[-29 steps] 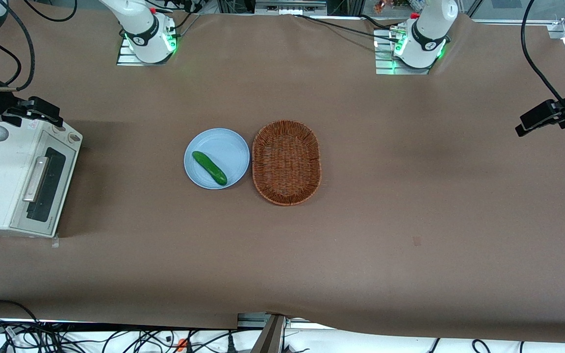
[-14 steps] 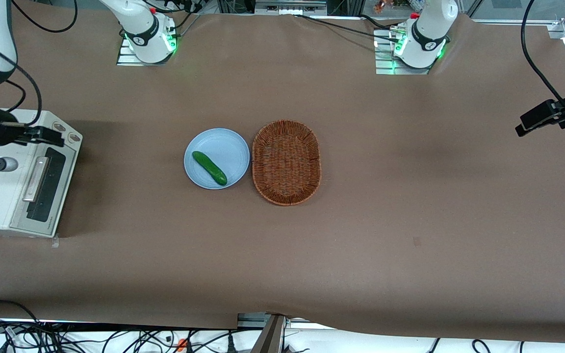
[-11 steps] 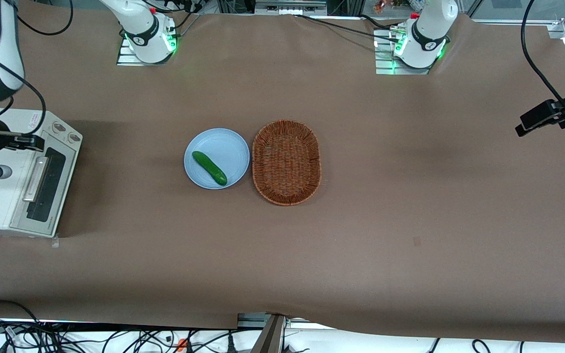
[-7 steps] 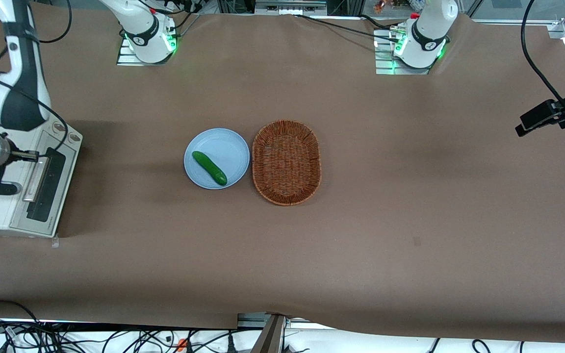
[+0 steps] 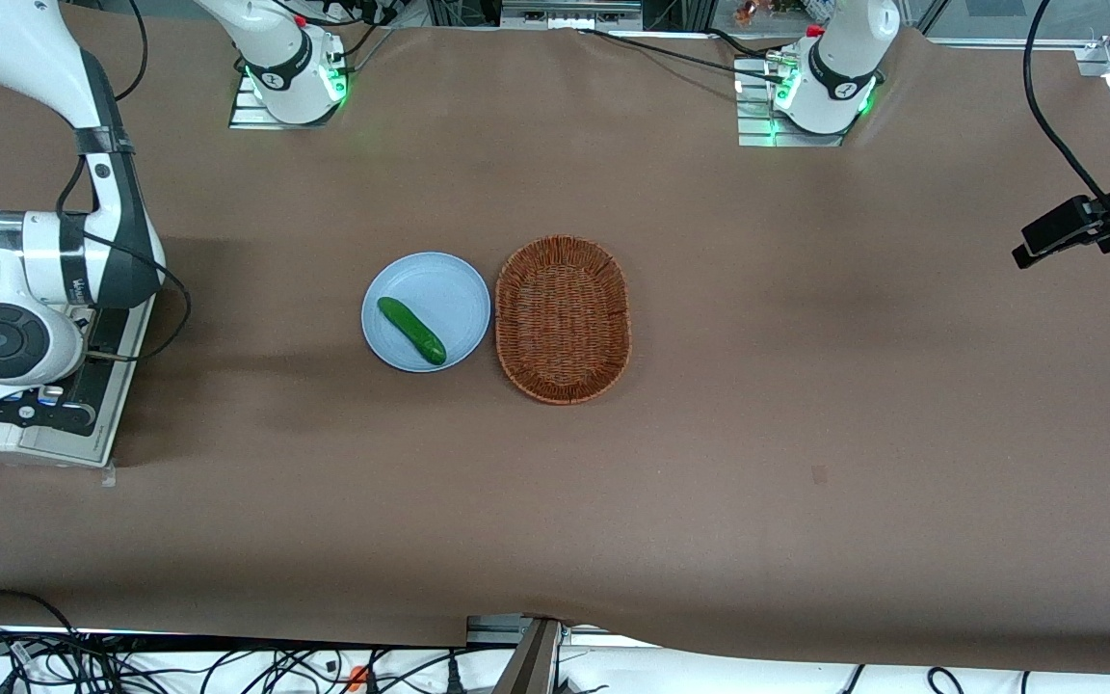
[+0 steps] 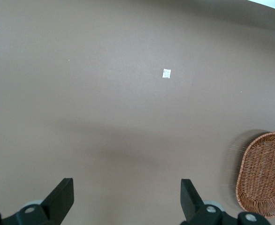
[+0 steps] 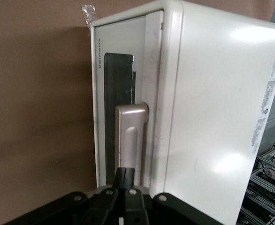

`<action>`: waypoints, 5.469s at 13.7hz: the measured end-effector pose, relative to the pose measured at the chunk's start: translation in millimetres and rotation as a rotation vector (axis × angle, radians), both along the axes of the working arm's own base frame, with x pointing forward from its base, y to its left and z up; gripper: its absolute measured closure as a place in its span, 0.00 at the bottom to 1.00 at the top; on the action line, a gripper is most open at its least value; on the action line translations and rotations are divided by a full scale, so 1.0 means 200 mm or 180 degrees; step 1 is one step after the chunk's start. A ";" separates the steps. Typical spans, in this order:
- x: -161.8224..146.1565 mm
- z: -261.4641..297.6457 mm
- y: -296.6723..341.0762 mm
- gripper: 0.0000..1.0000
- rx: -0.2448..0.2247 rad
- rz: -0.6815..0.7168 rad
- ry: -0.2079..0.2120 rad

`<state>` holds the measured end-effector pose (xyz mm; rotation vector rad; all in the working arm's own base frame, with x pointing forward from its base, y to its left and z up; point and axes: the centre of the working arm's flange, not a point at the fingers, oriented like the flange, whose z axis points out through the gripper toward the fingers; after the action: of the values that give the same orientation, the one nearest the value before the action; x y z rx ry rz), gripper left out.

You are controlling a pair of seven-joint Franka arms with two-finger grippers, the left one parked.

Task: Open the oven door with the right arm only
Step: 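Hook the right gripper on the handle and pull the door outward, then swing the door down with the right gripper, following its edge, then release the lowered door and lift the right gripper away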

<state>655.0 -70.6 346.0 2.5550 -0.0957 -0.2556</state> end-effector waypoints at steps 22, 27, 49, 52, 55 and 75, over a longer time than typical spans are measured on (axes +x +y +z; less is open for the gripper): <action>0.01 -0.04 0.00 0.99 -0.0138 -0.0034 -0.0107; 0.02 -0.06 0.07 0.99 0.0051 -0.0125 -0.0158; 0.08 -0.65 0.49 0.99 0.0510 0.0174 -0.0163; 0.08 -0.73 0.50 0.99 0.0538 0.0209 -0.0178; 0.08 -0.78 0.50 0.99 0.0555 0.0226 -0.0183; -0.30 1.01 0.25 0.00 0.2044 -0.0076 -0.0357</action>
<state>594.3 -20.0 547.7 3.2092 -0.0980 -0.1686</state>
